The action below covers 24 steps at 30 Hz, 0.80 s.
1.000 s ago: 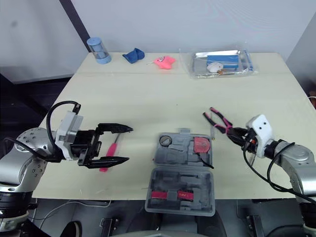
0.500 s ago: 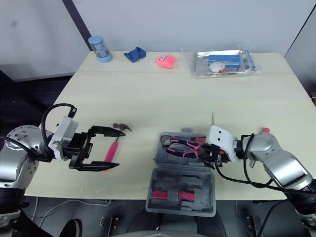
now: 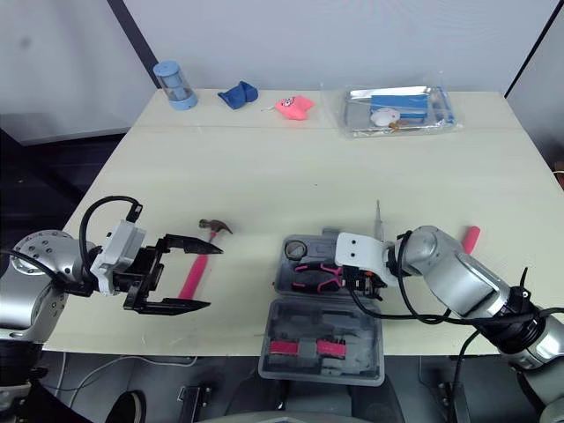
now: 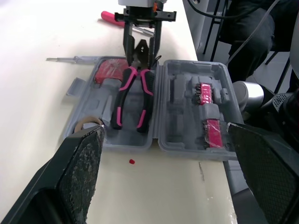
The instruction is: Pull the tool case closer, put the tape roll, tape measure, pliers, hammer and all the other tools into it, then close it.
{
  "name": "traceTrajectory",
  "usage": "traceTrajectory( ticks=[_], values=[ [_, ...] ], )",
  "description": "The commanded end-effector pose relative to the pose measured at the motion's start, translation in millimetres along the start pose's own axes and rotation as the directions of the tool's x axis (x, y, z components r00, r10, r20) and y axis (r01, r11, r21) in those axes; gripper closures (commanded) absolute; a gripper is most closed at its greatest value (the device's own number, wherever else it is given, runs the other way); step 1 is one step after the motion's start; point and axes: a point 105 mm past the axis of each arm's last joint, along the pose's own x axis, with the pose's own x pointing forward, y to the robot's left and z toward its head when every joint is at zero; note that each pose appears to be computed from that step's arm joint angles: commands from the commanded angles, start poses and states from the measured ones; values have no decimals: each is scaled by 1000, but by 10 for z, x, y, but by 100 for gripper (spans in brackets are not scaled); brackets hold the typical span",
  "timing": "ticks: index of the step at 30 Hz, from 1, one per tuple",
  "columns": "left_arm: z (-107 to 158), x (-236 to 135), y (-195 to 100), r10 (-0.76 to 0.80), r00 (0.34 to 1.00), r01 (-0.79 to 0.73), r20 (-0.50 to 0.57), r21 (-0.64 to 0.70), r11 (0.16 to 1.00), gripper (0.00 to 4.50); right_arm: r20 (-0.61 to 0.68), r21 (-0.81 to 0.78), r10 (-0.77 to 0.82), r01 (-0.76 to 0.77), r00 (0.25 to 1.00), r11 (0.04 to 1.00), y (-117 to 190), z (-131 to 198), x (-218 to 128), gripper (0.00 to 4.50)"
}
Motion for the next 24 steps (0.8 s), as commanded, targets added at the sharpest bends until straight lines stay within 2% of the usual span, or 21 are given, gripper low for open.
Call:
traceTrajectory(
  ticks=[1,14,23,24],
  values=[
    [43,-41,-47,-37,999,37,-9,37,999,0,-13,-21,-31,31,999,999,-54,76,20,349],
    [-11,-54,-59,-22,1000,23,-16,29,999,0,8,-57,-6,7,1000,998,-18,224,192,349],
    [-24,-73,-71,-16,1000,17,-14,22,1000,0,10,-78,-5,6,1000,997,-20,204,217,349],
    [-23,-74,-69,-16,1000,16,-14,21,1000,0,11,-81,-5,6,1000,997,-22,201,210,299]
  ],
)
